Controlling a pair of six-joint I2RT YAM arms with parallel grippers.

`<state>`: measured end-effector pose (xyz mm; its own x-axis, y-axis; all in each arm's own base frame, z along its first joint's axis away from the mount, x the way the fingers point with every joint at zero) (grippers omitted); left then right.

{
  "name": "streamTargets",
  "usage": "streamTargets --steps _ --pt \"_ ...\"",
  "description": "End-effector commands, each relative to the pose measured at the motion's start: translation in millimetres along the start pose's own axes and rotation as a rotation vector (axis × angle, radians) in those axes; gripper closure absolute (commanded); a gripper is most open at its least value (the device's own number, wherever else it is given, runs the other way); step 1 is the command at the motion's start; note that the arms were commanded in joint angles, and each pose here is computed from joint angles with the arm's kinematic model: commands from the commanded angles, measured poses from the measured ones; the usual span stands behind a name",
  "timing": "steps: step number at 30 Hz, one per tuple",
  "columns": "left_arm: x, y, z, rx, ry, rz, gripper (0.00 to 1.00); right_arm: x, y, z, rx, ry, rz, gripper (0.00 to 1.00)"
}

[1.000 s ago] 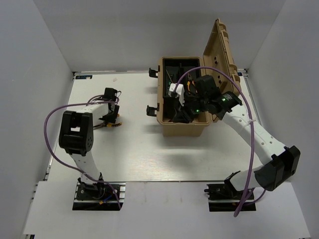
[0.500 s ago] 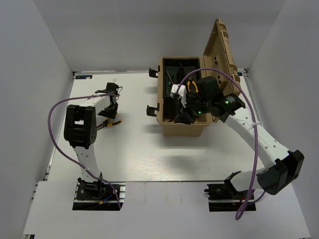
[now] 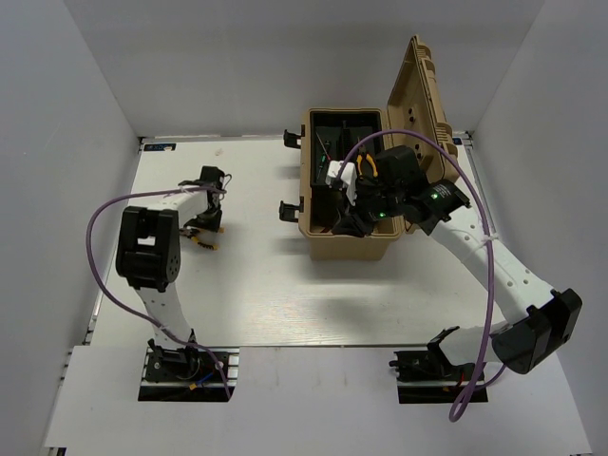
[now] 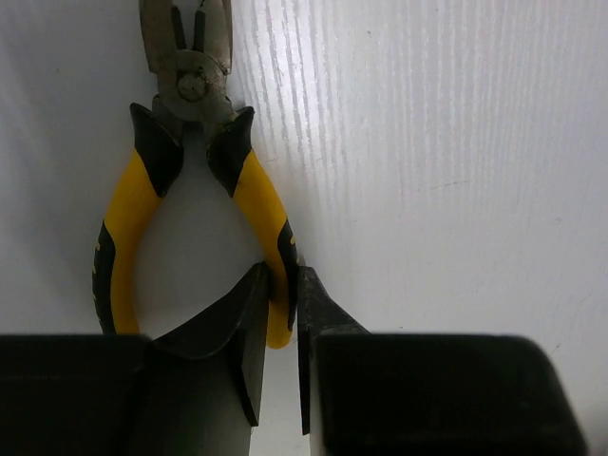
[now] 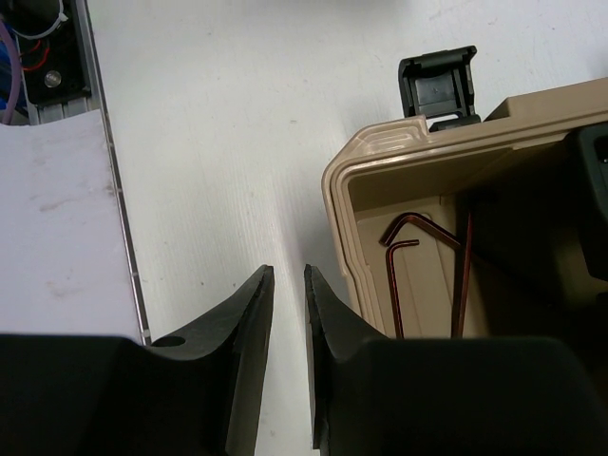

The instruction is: Sort the tools into containers

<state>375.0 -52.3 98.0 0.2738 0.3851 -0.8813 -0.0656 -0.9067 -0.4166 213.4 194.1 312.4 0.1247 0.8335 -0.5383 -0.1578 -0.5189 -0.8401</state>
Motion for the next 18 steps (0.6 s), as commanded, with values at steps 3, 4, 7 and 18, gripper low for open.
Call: streamTargets --steps 3,4,7,18 --pt "-4 0 39 0.074 -0.041 -0.003 0.88 -8 -9 5 -0.029 0.002 -0.054 0.74" --pt "-6 -1 42 0.095 -0.029 -0.003 0.94 -9 -9 5 -0.029 0.002 -0.056 0.74" --pt "-13 -2 48 0.138 0.029 0.017 1.00 -9 -9 6 -0.028 0.001 -0.057 0.74" --pt "-52 -4 33 0.447 0.400 0.049 1.00 -10 -7 6 -0.023 0.018 -0.059 0.74"
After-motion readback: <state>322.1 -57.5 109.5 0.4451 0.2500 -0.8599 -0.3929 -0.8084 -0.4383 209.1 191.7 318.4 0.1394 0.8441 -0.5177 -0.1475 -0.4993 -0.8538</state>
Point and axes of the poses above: each gripper's point midway between its finger pads, its own x axis out along the fingers, its own z axis along the line the jaws close on, y = z × x, the point moved 9 cm from there along -x, back along the fingers, and after that the axes turned 2 degrees about x, right-handed, at the moved point
